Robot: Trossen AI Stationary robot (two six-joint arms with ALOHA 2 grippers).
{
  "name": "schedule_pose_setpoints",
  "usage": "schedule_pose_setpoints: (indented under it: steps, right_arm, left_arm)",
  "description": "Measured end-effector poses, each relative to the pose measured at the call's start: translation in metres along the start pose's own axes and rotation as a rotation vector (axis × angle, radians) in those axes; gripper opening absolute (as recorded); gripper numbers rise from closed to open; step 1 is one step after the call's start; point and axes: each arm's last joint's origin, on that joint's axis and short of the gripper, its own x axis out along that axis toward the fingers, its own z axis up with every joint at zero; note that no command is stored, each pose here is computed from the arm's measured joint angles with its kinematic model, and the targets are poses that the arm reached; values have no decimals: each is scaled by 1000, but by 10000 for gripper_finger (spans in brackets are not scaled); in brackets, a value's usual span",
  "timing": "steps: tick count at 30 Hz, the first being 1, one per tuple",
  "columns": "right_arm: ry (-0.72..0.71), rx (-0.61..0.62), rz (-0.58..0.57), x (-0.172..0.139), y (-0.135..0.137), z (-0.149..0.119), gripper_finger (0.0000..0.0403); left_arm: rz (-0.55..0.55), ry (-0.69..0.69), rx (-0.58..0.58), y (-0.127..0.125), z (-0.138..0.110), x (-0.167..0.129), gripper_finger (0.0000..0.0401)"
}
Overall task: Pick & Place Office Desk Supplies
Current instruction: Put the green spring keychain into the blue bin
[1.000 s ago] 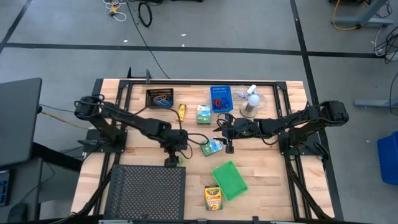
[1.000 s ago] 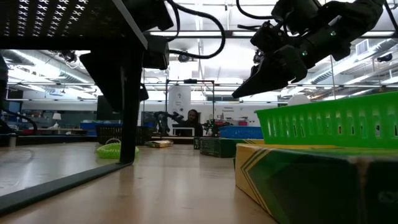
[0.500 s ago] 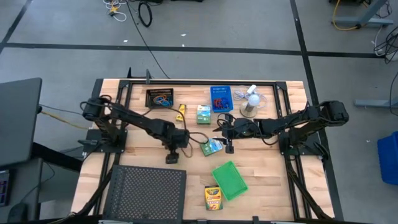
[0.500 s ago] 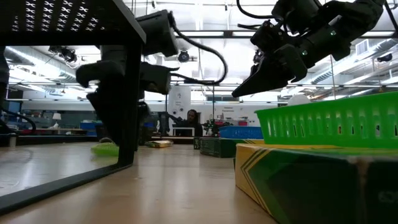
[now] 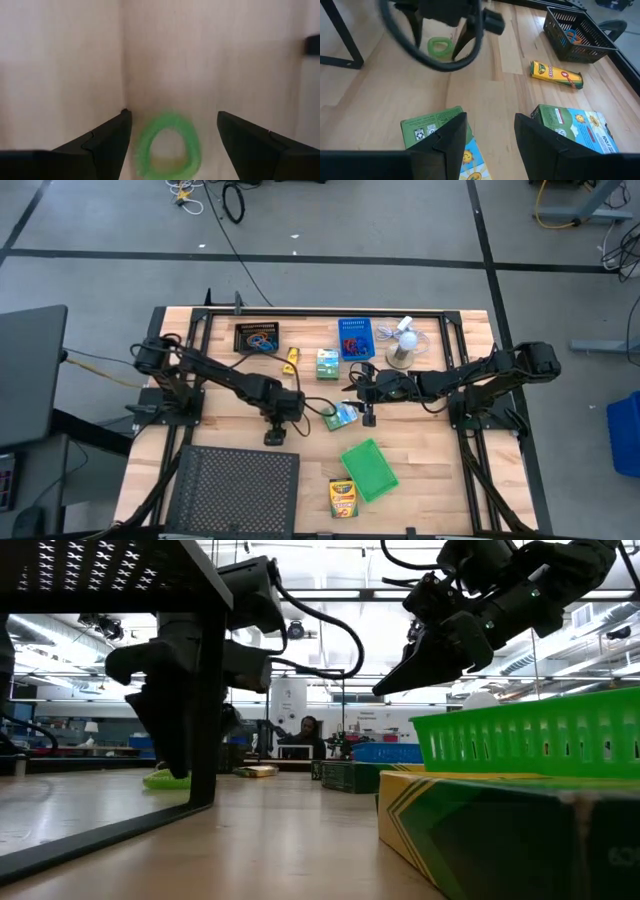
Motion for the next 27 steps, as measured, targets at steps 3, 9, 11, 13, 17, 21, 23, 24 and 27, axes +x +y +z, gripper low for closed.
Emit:
schedule_pose_setpoints:
  steps: [3, 9, 11, 13, 17, 21, 23, 24, 27]
  right_arm:
    - [0, 1, 0, 0, 0, 0, 174]
    - [0, 4, 0, 0, 0, 0, 174]
    - [0, 4, 0, 0, 0, 0, 174]
    - [-1, 5, 0, 0, 0, 0, 174]
    - [-1, 4, -1, 0, 0, 0, 174]
    - [-1, 0, -1, 0, 0, 0, 174]
    - [-1, 1, 0, 0, 0, 0, 174]
    - [-2, 1, -1, 0, 0, 0, 174]
    - [-3, 1, -1, 0, 0, 0, 174]
  left_arm:
    - [3, -34, 4, -1, 5, -13, 303]
    - [63, 7, 16, 0, 3, -20, 303]
    - [64, -5, 21, 0, 4, -20, 303]
    - [70, 4, 25, 1, 3, -18, 303]
    - [103, 7, 41, 1, 3, -18, 303]
    - [126, 20, 47, 2, 1, -18, 303]
    - [140, 35, 48, 3, 0, -18, 303]
    - [142, 38, 46, 4, 0, -17, 303]
    - [141, 56, 44, 5, -1, -15, 303]
